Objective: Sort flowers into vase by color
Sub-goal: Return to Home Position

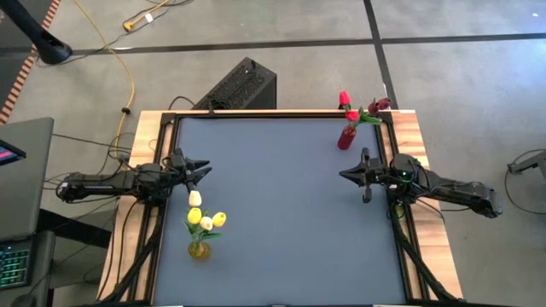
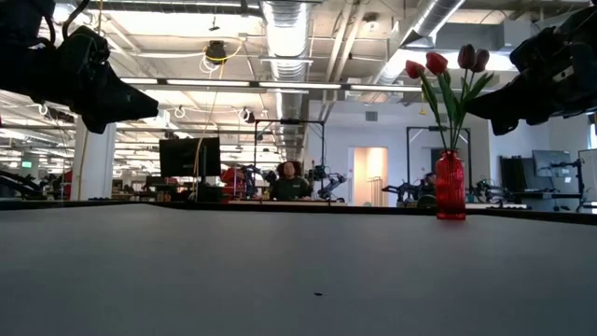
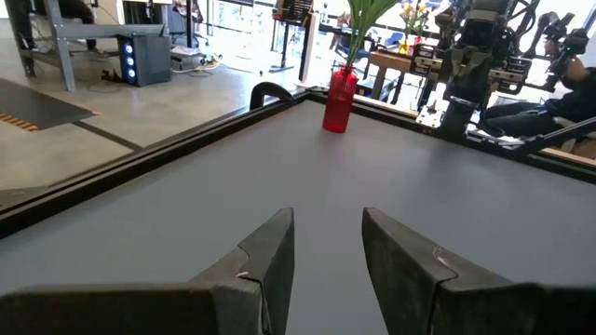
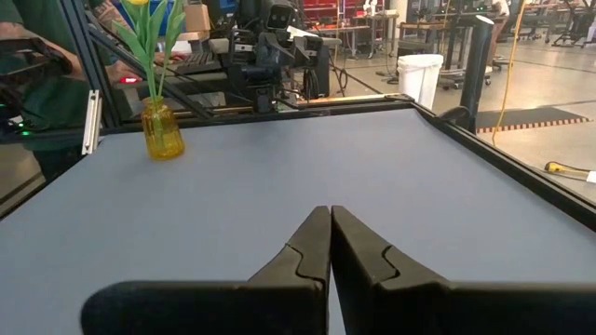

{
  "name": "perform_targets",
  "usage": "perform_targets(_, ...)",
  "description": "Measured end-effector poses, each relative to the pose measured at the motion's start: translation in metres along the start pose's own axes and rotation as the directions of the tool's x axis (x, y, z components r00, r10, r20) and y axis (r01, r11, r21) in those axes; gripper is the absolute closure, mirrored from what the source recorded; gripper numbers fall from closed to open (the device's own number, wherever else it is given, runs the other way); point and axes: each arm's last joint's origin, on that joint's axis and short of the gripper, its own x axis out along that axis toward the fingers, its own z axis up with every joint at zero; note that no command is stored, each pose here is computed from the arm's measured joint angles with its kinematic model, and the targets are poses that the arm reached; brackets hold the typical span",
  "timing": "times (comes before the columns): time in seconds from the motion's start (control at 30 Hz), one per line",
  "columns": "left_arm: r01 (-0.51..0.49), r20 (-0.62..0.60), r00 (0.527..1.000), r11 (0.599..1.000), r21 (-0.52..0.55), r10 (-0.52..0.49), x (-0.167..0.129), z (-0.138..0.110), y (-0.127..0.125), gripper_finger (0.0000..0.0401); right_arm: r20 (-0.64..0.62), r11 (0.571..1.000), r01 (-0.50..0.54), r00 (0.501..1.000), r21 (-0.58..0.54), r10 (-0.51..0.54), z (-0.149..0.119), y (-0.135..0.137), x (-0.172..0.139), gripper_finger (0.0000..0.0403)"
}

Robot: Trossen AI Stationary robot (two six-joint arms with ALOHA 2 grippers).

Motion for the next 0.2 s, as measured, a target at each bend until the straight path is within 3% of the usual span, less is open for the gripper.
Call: perform_targets(0.2, 0.000, 0.000, 1.000, 1.000, 0.002, 0.000, 0.0000, 0.0000, 0.0000, 0.0285, 0.000, 1.000, 0.000, 1.000, 0.000, 0.000, 0.0000, 0.0000, 0.0000, 0.0364)
